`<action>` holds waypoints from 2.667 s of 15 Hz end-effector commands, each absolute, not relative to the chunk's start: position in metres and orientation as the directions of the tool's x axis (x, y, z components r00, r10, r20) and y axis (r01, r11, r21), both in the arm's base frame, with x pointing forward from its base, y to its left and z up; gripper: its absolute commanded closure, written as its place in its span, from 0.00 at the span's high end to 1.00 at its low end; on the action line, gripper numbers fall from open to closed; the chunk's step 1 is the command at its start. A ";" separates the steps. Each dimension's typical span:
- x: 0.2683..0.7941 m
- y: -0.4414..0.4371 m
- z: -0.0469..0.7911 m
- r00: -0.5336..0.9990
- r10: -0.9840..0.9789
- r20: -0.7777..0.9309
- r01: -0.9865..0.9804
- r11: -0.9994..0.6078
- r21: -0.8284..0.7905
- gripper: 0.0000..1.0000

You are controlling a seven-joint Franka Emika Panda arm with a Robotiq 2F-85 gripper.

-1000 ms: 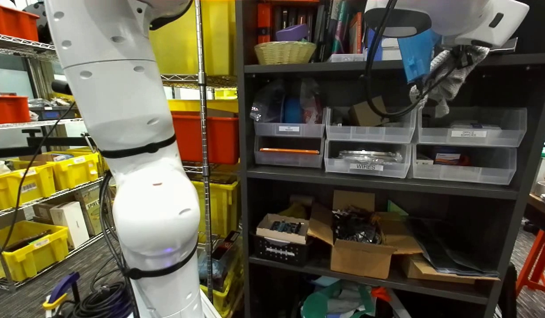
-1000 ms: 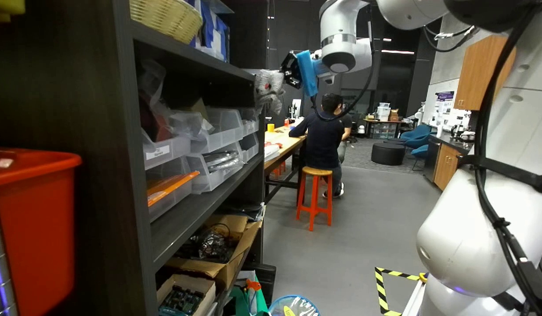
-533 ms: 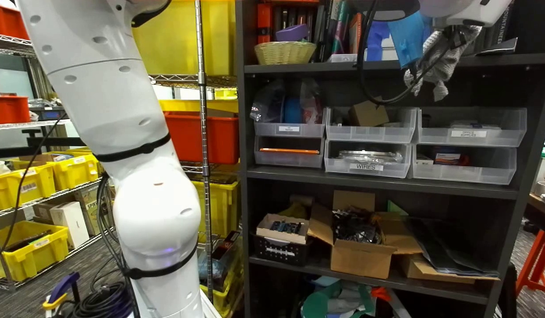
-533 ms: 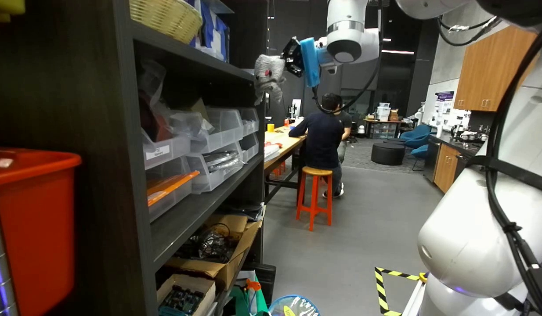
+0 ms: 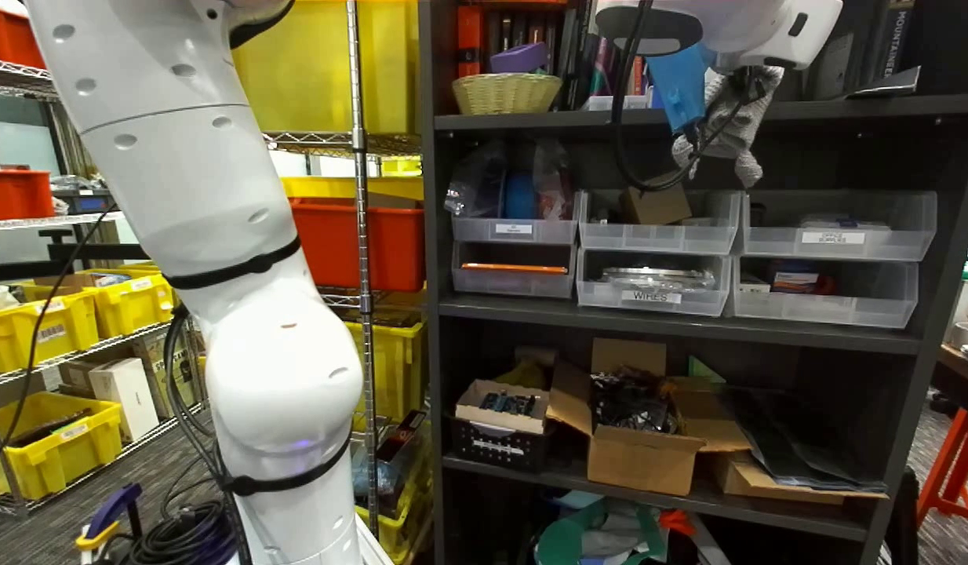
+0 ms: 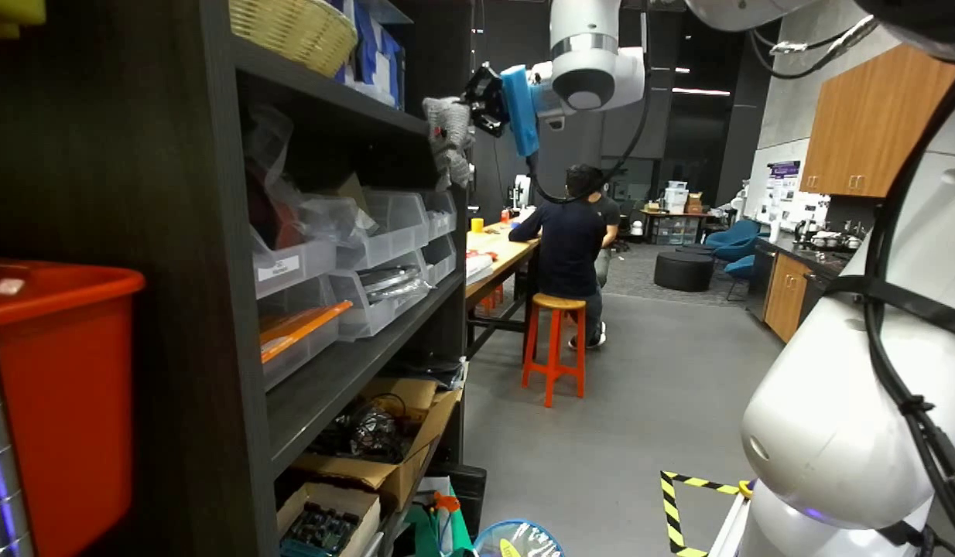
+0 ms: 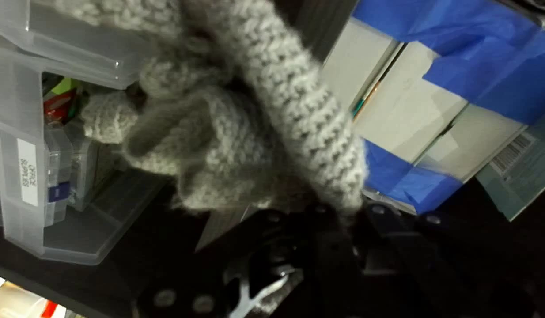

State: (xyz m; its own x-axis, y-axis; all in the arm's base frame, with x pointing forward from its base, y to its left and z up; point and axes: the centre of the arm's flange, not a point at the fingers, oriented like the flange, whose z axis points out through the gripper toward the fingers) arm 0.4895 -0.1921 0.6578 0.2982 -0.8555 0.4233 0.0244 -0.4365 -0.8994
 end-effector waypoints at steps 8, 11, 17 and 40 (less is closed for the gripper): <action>0.481 -0.150 0.641 0.418 -0.758 0.500 0.057 -0.528 -0.847 0.03; 0.471 -0.143 0.636 0.420 -0.735 0.532 0.086 -0.551 -0.830 0.03; 0.437 -0.138 0.642 0.419 -0.662 0.621 0.155 -0.622 -0.768 0.03; 0.416 -0.039 0.652 0.522 -0.338 0.783 0.245 -0.820 -0.517 0.03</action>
State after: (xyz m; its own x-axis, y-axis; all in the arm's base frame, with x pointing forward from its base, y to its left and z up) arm 0.4199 -0.0557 0.6536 0.5171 -0.3565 0.7781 0.2469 -0.8084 -0.5344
